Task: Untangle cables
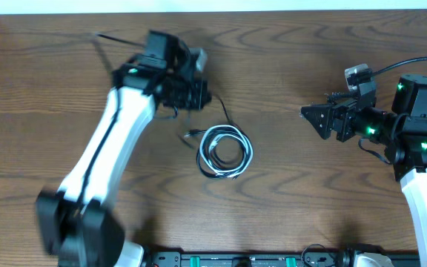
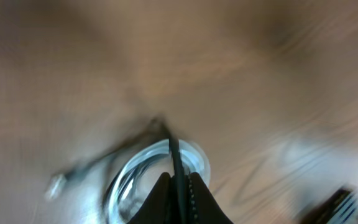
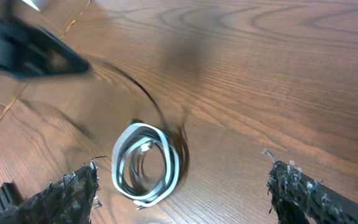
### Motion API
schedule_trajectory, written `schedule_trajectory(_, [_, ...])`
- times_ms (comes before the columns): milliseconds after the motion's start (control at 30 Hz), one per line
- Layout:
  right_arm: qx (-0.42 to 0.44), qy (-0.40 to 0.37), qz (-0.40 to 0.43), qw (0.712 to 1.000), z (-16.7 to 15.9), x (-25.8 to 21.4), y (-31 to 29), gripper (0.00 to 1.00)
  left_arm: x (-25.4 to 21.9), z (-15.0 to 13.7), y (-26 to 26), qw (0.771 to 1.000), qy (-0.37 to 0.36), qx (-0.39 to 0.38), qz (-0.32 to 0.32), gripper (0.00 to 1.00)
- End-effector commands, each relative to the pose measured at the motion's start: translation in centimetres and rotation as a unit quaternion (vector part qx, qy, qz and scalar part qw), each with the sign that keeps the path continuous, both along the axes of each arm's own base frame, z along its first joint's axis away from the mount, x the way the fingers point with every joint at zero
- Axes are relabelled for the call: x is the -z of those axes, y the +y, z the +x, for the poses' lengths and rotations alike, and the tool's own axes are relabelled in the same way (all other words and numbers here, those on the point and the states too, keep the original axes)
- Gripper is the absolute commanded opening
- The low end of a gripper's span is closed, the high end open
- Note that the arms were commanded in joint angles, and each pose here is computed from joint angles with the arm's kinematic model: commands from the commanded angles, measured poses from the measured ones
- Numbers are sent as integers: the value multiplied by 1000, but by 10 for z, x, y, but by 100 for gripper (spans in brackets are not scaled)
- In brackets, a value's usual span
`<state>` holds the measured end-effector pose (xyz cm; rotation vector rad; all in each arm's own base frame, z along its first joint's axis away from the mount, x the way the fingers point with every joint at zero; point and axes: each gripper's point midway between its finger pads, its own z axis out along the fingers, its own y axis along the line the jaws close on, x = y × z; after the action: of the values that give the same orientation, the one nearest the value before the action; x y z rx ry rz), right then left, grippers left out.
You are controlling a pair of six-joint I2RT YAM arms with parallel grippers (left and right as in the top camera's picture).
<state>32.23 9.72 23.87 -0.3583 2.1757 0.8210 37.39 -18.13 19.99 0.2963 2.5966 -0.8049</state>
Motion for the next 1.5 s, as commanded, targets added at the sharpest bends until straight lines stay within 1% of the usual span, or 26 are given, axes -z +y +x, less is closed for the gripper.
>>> schedule_trajectory(0, [-3, -4, 7, 1000, 2, -7, 2, 85, -65, -8, -9, 996, -44, -19, -76, 7])
schedule_trajectory(133, [-3, -10, 7, 1000, 4, -8, 2, 85, -111, -12, -11, 988, -92, -36, -122, 7])
schedule_trajectory(300, [-3, -19, 6, 1000, 6, -11, 2, 84, -164, -12, -13, 969, -151, -56, -185, 7])
schedule_trajectory(467, [-8, -14, 7, 1000, 7, -8, 4, 84, -222, -8, -14, 940, -226, -64, -247, 7])
schedule_trajectory(733, [-49, -18, 18, 998, 12, -5, 38, 83, -298, -9, -14, 890, -288, -74, -347, 7])
schedule_trajectory(900, [-66, -37, 36, 997, 20, -13, 60, 83, -337, -16, -12, 855, -307, -73, -412, 7])
schedule_trajectory(1067, [-89, -58, 42, 993, 28, -15, 80, 84, -367, -23, -6, 820, -302, -84, -479, 7])
schedule_trajectory(1300, [-112, -55, 44, 991, 40, 4, 100, 83, -395, -29, 5, 781, -299, -102, -538, 7])
schedule_trajectory(1467, [-124, -74, 49, 988, 53, 11, 114, 82, -414, -37, 13, 752, -306, -102, -575, 7])
